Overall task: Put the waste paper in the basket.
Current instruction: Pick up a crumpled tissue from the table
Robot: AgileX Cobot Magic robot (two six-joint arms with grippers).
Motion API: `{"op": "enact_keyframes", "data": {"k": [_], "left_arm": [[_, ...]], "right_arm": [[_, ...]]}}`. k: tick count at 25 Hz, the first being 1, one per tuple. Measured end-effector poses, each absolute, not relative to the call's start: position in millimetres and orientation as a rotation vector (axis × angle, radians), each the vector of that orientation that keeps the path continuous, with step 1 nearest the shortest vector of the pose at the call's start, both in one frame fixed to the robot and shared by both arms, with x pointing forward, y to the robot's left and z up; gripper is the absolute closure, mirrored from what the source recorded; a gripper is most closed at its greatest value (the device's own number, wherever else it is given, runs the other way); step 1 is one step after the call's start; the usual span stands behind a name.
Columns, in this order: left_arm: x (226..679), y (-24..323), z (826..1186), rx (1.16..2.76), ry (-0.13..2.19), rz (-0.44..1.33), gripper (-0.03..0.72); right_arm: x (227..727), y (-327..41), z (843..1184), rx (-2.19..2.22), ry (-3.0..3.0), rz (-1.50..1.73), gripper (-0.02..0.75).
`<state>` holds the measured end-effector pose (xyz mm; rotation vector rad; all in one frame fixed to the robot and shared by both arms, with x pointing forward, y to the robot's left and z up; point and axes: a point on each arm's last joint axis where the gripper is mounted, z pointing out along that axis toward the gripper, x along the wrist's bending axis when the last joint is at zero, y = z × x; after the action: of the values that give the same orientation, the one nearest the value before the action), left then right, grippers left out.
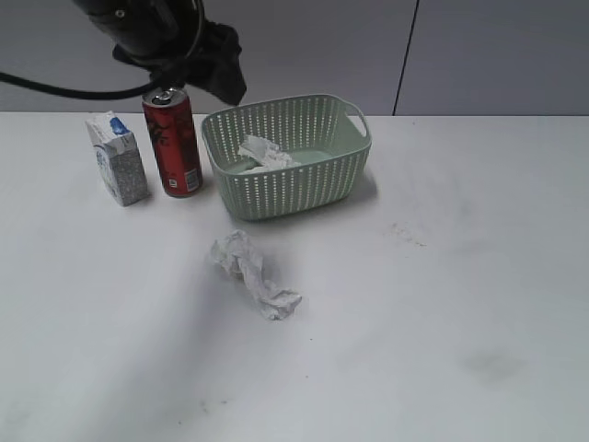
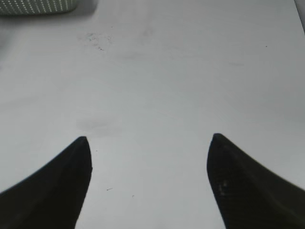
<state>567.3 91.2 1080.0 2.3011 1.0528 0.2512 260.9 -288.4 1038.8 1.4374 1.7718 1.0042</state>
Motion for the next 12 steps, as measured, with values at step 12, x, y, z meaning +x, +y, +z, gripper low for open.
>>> {"op": "enact_keyframes", "data": {"k": [12], "left_arm": [[511.3,54.2,980.5,2.461,0.986,0.181,0.106]], "right_arm": [[260.9,-288.4,1038.8,1.437,1.772,1.004,0.167]]}}
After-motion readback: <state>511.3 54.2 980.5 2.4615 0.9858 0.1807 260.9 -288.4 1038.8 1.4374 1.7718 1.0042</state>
